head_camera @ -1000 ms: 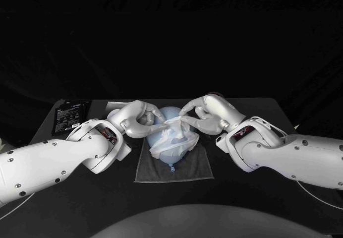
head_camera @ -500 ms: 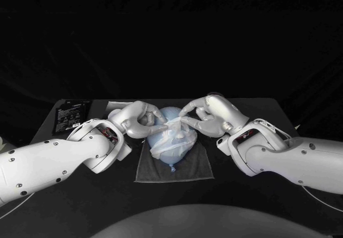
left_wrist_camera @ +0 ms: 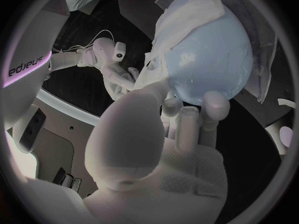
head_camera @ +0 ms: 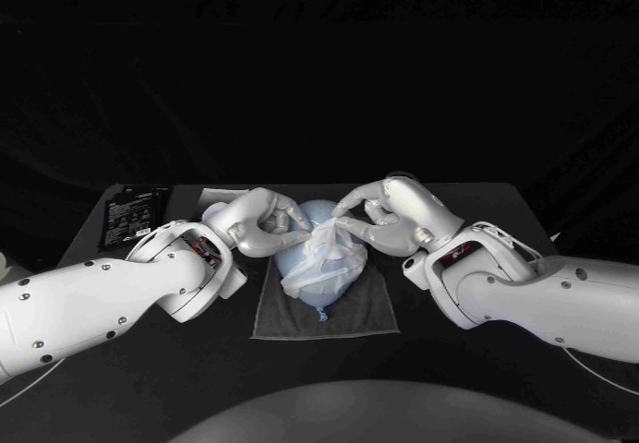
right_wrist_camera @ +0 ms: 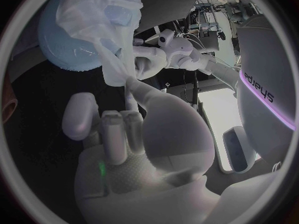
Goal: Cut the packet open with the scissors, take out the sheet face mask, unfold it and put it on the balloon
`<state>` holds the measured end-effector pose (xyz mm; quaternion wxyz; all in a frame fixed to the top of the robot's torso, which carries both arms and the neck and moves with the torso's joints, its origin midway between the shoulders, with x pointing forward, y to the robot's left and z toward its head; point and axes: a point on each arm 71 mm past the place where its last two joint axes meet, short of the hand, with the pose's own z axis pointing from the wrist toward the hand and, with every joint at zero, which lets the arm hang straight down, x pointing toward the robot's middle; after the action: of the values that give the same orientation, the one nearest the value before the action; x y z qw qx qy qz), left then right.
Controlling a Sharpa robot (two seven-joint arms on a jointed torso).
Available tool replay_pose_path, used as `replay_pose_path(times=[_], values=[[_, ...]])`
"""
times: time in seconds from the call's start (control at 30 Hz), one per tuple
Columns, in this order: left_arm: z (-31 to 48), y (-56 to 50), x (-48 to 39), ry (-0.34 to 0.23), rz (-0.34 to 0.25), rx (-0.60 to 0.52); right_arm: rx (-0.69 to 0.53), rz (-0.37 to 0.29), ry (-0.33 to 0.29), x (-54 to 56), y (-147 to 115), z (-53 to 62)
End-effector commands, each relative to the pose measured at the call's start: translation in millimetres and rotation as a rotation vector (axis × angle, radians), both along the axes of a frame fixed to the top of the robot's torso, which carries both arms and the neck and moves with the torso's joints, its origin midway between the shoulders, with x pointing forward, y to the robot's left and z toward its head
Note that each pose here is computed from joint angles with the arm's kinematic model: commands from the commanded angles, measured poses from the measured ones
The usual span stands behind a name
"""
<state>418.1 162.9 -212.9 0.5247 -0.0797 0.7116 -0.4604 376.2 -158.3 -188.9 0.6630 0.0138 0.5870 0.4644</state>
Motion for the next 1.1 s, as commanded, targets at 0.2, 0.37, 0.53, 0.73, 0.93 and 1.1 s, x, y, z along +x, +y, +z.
replay_pose_path(times=[0.2, 0.37, 0.53, 0.73, 0.93, 1.1], values=[[1.3, -4.5, -2.8, -0.013, -0.063, -0.014, 0.005, 0.001, -0.035, -0.4, -0.9, 2.1], [1.8, -4.3, -2.6, -0.015, -0.062, -0.026, 0.013, 0.009, -0.042, -2.9, 0.0, 3.9], [2.0, -3.6, -2.4, -0.009, -0.057, -0.038, 0.014, 0.017, -0.043, -4.3, 0.5, 4.8], [3.3, -3.3, -3.1, -0.012, -0.058, -0.055, 0.011, 0.021, -0.041, -4.8, 0.4, 4.7], [5.2, -4.4, -4.8, -0.02, -0.067, -0.074, 0.01, 0.023, -0.04, -5.0, 0.4, 4.7], [5.1, -5.0, -5.3, -0.015, -0.075, -0.075, 0.011, 0.024, -0.042, -5.4, 0.5, 5.0]])
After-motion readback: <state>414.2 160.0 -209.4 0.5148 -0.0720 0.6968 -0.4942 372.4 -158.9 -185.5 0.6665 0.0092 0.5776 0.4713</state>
